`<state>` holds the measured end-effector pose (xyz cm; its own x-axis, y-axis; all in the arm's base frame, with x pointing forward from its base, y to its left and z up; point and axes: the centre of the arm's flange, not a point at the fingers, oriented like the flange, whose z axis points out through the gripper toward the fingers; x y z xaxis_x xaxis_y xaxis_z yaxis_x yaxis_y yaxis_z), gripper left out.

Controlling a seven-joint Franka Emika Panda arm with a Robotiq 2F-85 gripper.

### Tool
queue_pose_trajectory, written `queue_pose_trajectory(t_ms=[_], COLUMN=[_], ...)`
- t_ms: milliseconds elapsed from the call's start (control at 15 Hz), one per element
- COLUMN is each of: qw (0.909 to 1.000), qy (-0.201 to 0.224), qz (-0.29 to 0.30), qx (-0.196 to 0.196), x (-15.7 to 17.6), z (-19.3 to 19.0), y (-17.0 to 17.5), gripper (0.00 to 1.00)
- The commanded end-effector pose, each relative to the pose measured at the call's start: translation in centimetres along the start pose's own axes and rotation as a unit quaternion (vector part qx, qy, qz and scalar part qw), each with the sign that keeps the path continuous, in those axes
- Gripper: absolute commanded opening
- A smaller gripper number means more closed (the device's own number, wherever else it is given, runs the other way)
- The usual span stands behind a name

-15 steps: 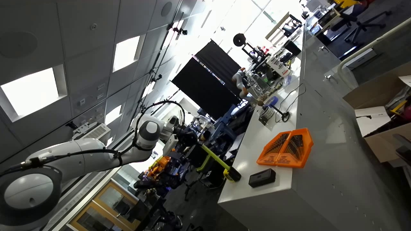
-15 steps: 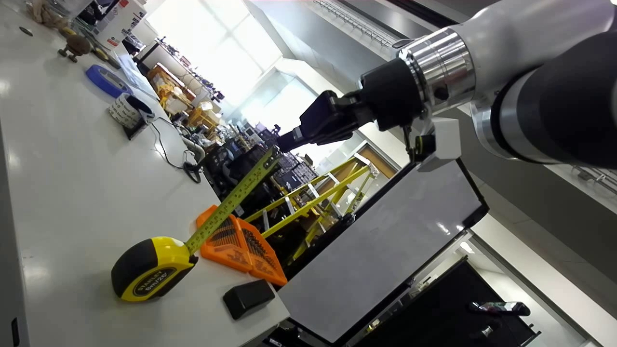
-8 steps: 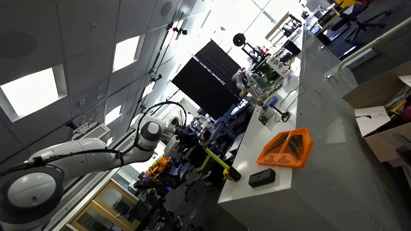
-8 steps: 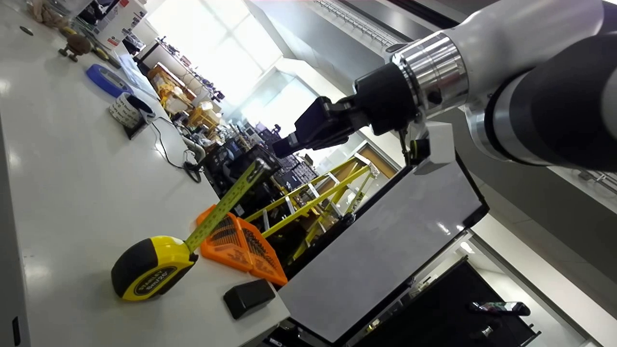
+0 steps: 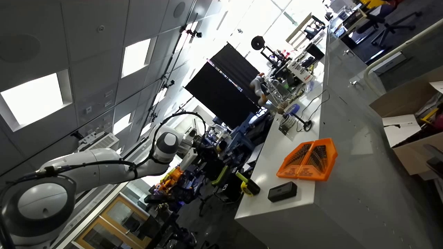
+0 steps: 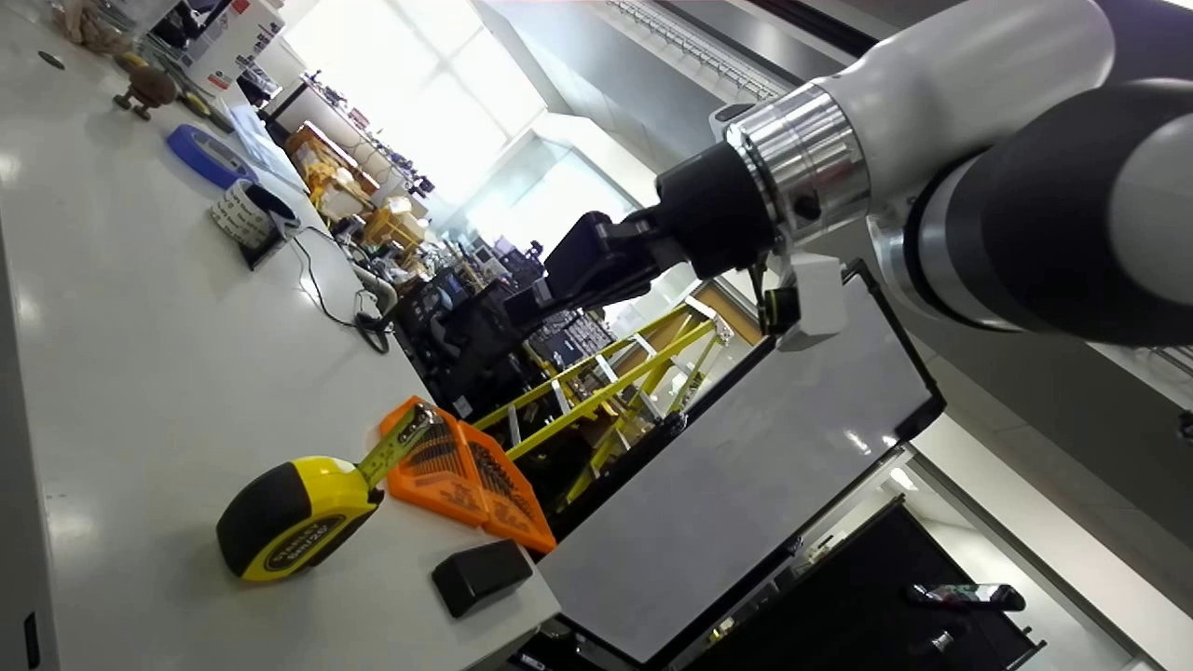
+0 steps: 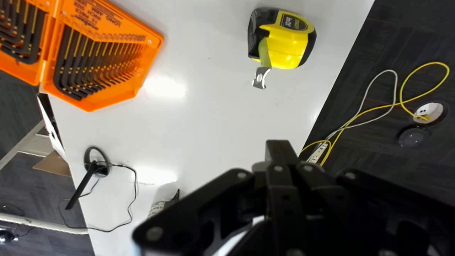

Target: Push the measuring tape back inside the case

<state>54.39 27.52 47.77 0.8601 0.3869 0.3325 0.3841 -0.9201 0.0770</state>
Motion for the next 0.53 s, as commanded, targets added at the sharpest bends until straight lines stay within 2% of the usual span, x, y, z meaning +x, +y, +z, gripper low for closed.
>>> queue_pose_trajectory(t_ms=[0,467], qw=[0.9997,0.9985], qy=[-0.015,-0.051], qz=[0.018,0.018], qx=[0.004,0.012], x=[0.1,-0.6], z=[0.3,2.1], y=[-0.4,-0.5], gripper=[0.0,0.0])
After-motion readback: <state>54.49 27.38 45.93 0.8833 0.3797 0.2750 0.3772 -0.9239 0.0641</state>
